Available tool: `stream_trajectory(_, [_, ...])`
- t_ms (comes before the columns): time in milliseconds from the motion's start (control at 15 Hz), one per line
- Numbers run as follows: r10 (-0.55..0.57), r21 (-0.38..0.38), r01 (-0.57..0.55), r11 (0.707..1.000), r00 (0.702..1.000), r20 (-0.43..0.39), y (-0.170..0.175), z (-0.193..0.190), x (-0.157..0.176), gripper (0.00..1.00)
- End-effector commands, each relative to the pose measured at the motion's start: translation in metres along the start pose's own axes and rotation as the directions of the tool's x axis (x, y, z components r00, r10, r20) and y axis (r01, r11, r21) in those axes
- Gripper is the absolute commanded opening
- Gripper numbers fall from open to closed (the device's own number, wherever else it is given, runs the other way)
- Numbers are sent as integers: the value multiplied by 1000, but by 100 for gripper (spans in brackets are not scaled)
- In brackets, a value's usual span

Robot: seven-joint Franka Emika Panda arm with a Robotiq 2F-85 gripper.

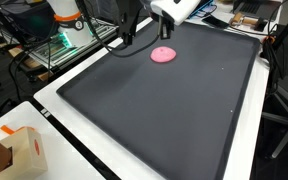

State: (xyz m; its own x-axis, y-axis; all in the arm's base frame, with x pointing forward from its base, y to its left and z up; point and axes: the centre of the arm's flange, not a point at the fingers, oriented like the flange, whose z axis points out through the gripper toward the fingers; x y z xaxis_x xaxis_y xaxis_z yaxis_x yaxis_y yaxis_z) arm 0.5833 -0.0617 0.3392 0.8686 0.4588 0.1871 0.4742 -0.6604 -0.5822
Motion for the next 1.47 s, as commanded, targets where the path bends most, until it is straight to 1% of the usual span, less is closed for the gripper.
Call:
stream_trajectory(0, [27,-54,-21,998,995,99,-24,5,8,3])
stream_trajectory(333, [45,-152,-13,988,977,208,-56,17,24,3])
stream_trajectory(533, [50,-215,6,977,967,251,-75,22,31,3])
stream_trajectory(800, [62,-302,21,953,963,261,-96,27,42,3])
stream_trajectory(933, [58,-349,38,936,964,260,-106,29,47,3])
stream_trajectory(1000, [54,-380,51,924,964,260,-111,30,49,3])
stream_trajectory(1133, [43,-418,71,906,966,256,-119,32,54,3])
stream_trajectory(1267, [28,-447,93,890,966,257,-128,34,58,3])
stream_trajectory(1400, [6,-462,130,877,959,283,-137,36,60,3])
